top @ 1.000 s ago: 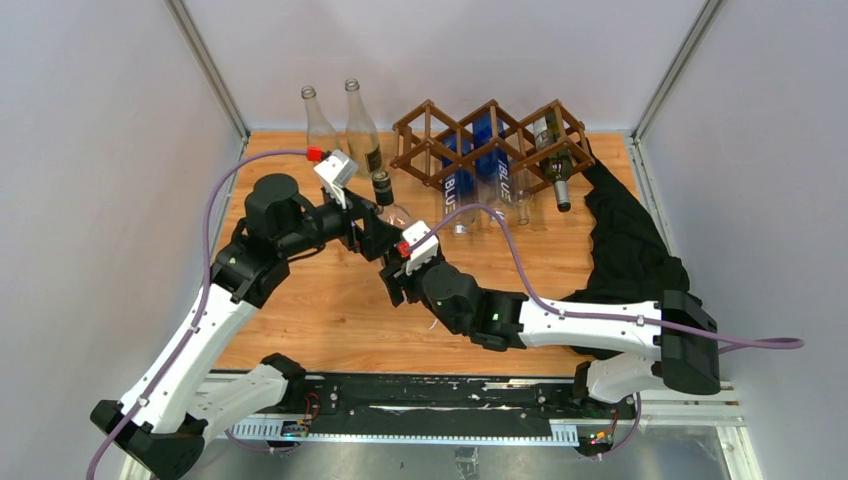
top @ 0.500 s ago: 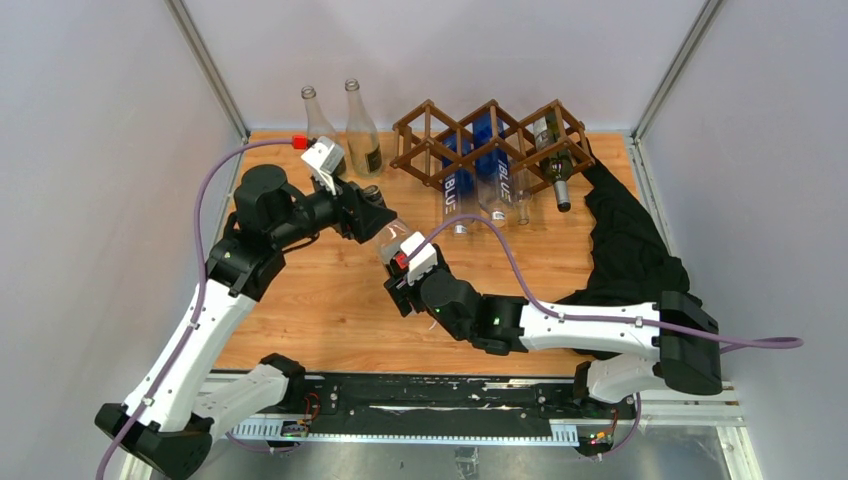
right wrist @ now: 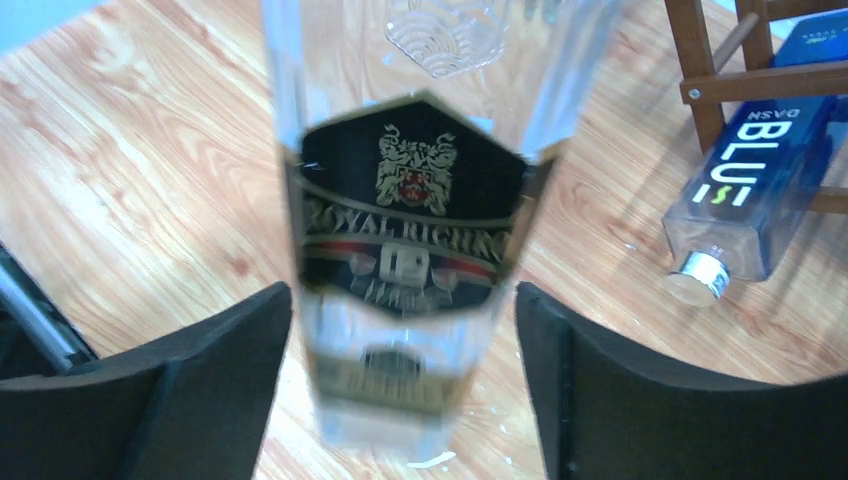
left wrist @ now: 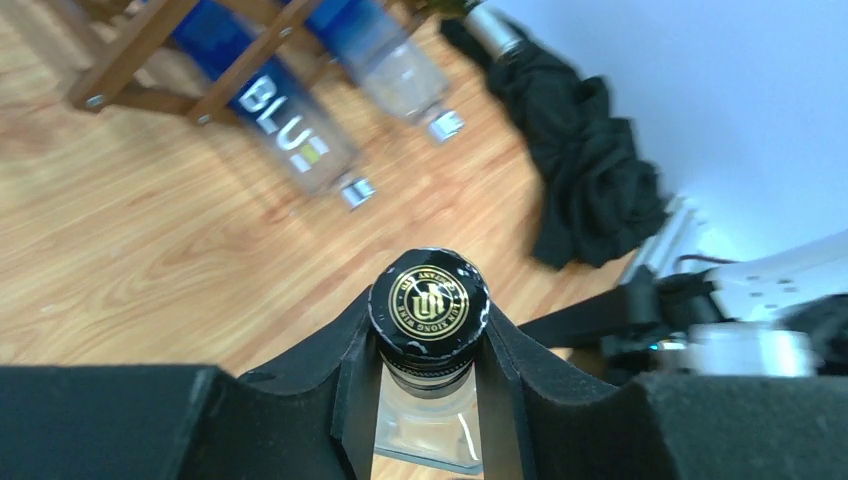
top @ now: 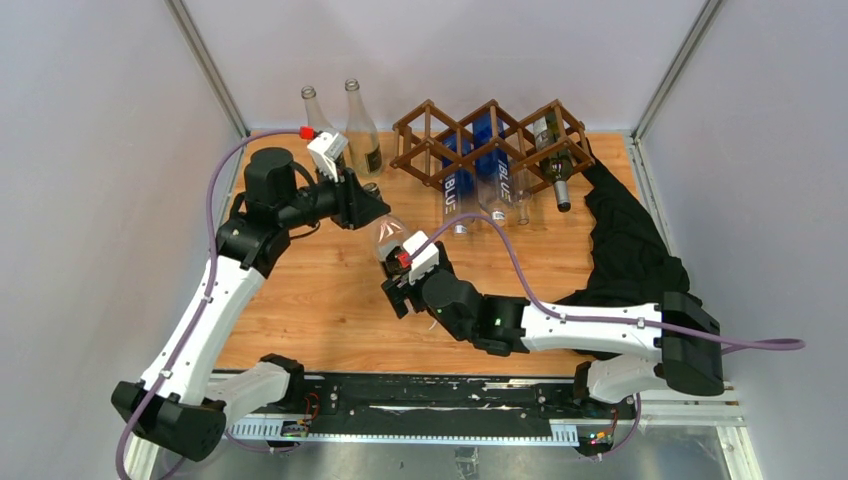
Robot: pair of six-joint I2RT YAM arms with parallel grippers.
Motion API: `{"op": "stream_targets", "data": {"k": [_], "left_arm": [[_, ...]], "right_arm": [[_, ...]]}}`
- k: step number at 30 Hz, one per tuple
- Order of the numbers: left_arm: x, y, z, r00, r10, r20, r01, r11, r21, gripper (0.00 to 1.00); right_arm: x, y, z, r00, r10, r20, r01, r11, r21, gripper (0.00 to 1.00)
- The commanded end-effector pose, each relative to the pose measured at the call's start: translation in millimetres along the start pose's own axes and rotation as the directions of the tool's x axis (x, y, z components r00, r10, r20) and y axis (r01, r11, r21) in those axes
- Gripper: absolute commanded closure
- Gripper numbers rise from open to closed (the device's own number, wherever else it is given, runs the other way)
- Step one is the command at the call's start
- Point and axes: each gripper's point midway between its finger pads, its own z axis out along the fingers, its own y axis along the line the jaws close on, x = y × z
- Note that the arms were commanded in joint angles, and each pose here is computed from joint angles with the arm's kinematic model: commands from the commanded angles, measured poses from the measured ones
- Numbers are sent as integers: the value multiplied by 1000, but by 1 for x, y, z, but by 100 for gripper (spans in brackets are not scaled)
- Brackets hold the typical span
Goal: Take the wine bottle off the wine rack
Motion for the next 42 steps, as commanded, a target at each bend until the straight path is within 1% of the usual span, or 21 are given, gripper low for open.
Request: {"op": "stream_targets", "data": {"k": [1, 5, 11, 13, 15, 19, 22, 25, 27, 31, 33, 37, 40, 42], "left_arm": [[-10, 43, 0, 994, 109, -2, -108, 987, -119, 100], [-35, 68, 0, 988, 153, 1, -151, 973, -177, 100], [-70, 109, -5, 965, 261, 7, -249, 930, -270, 100], [-78, 125, -8, 955, 296, 3, -281, 909, -309, 100], [-82, 140, -9, 947, 320, -7, -303, 891, -337, 100], [-87, 168, -9, 929, 368, -30, -351, 855, -383, 100], [-91, 189, -9, 914, 403, -41, -381, 822, -422, 100], [-95, 203, -4, 906, 422, -36, -394, 809, -435, 100], [-100, 218, -10, 903, 428, -25, -389, 793, -469, 100], [-106, 233, -7, 890, 456, 8, -395, 779, -487, 100], [-106, 238, -4, 885, 466, 20, -397, 775, -493, 100], [-104, 253, 2, 885, 464, 34, -385, 773, -505, 100], [-104, 262, 6, 881, 471, 52, -382, 770, -511, 100], [-105, 269, 7, 877, 476, 66, -377, 767, -519, 100]], "right_arm": [[-39, 9, -10, 988, 105, 113, -102, 994, -32, 10], [-23, 7, -13, 991, 116, 60, -114, 993, -23, 6], [1, -9, -33, 989, 145, -19, -145, 989, 3, 3], [5, -18, -45, 986, 164, -41, -164, 986, 15, 2], [12, -27, -60, 980, 180, -89, -179, 984, 25, 1], [19, -40, -96, 952, 238, -192, -239, 971, 19, 0], [17, -54, -126, 933, 268, -239, -271, 962, 20, 0], [11, -68, -148, 914, 317, -253, -315, 948, 48, 0], [7, -76, -162, 901, 349, -258, -343, 937, 69, 0], [-1, -91, -178, 882, 409, -235, -393, 913, 113, 0], [-5, -97, -179, 881, 421, -217, -401, 907, 129, 0], [-13, -116, -176, 879, 446, -170, -410, 888, 206, 0], [-13, -125, -168, 859, 480, -178, -434, 867, 245, 0], [-14, -126, -161, 833, 514, -204, -467, 851, 241, 0]]}}
